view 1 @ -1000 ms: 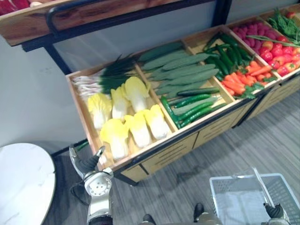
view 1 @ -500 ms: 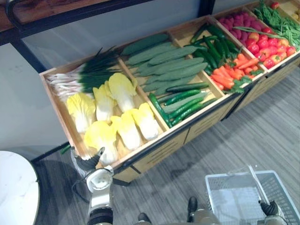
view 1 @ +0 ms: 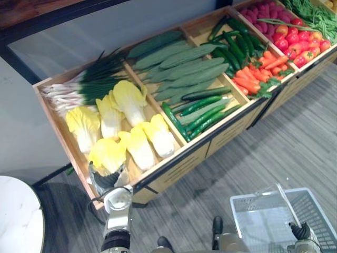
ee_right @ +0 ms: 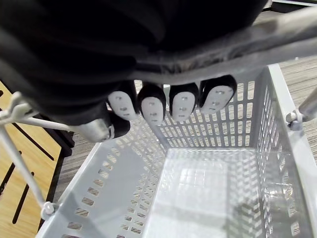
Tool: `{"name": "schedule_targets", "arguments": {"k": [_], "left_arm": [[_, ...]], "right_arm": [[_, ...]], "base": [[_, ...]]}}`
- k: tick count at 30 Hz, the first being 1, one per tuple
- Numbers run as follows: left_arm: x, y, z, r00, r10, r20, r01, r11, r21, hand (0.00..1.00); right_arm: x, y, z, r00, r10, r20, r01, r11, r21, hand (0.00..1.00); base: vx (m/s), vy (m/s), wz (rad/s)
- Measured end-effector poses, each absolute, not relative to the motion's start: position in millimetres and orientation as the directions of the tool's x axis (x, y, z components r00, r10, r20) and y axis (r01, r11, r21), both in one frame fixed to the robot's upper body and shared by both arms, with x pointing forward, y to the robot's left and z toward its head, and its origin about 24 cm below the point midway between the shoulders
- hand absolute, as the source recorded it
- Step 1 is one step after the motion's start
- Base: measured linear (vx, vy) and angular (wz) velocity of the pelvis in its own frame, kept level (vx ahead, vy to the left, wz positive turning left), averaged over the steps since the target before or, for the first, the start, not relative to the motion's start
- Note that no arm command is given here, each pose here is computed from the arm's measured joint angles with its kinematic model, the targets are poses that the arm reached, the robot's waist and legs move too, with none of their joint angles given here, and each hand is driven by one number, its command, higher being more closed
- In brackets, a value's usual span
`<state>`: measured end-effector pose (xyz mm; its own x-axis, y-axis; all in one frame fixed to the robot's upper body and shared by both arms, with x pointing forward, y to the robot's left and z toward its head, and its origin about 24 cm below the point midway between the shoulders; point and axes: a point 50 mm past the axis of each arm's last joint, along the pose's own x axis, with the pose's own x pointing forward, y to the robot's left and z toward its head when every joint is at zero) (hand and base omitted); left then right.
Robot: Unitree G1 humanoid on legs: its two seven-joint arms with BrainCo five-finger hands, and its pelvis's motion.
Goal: Pick vegetable in the basket
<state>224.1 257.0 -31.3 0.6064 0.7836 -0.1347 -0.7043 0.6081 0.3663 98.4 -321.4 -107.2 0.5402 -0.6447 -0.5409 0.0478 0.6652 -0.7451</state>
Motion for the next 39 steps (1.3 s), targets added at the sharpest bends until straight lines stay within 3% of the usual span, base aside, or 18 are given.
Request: {"name": "schedule_targets", "arguments": {"k": [18,19,31,35,39], "left_arm": [[211.8,263.7,-67.9,0.496,0.819,-0.288,-0.665,0.572,0.481,0.00],[212.0,264.0,-69.5,0.494,0.817,-0.297,-0.658,0.575,0.486,1.00],[209.0,288.3,-71.7,0.502,0.820,-0.275,-0.511,0.537,0.671,1.00],[209.1,289.1,-71.8,0.500,0.821,-0.277,-0.509,0.537,0.673,1.00],[210.3,280.6,-73.2,0.484,0.820,-0.305,-0.590,0.563,0.579,1.00]], "right_arm": [[114.9,-324.1,-99.5,0.581,-0.660,-0.477,0.089,0.634,-0.768,1.00],[115.7,-324.8,-98.8,0.586,-0.656,-0.475,0.080,0.631,-0.772,1.00],[135.2,-326.1,-90.1,0.678,-0.581,-0.451,-0.003,0.611,-0.792,1.00],[132.7,-325.4,-92.2,0.672,-0.578,-0.463,-0.016,0.614,-0.789,1.00],[120.0,-326.0,-97.1,0.642,-0.593,-0.487,-0.019,0.622,-0.783,1.00]], "base": [[-0.02,-0.034,-0.11],[-0.03,-0.047,-0.10],[-0.07,-0.058,-0.14],[-0.03,-0.023,0.04],[0.01,-0.009,0.19]]}}
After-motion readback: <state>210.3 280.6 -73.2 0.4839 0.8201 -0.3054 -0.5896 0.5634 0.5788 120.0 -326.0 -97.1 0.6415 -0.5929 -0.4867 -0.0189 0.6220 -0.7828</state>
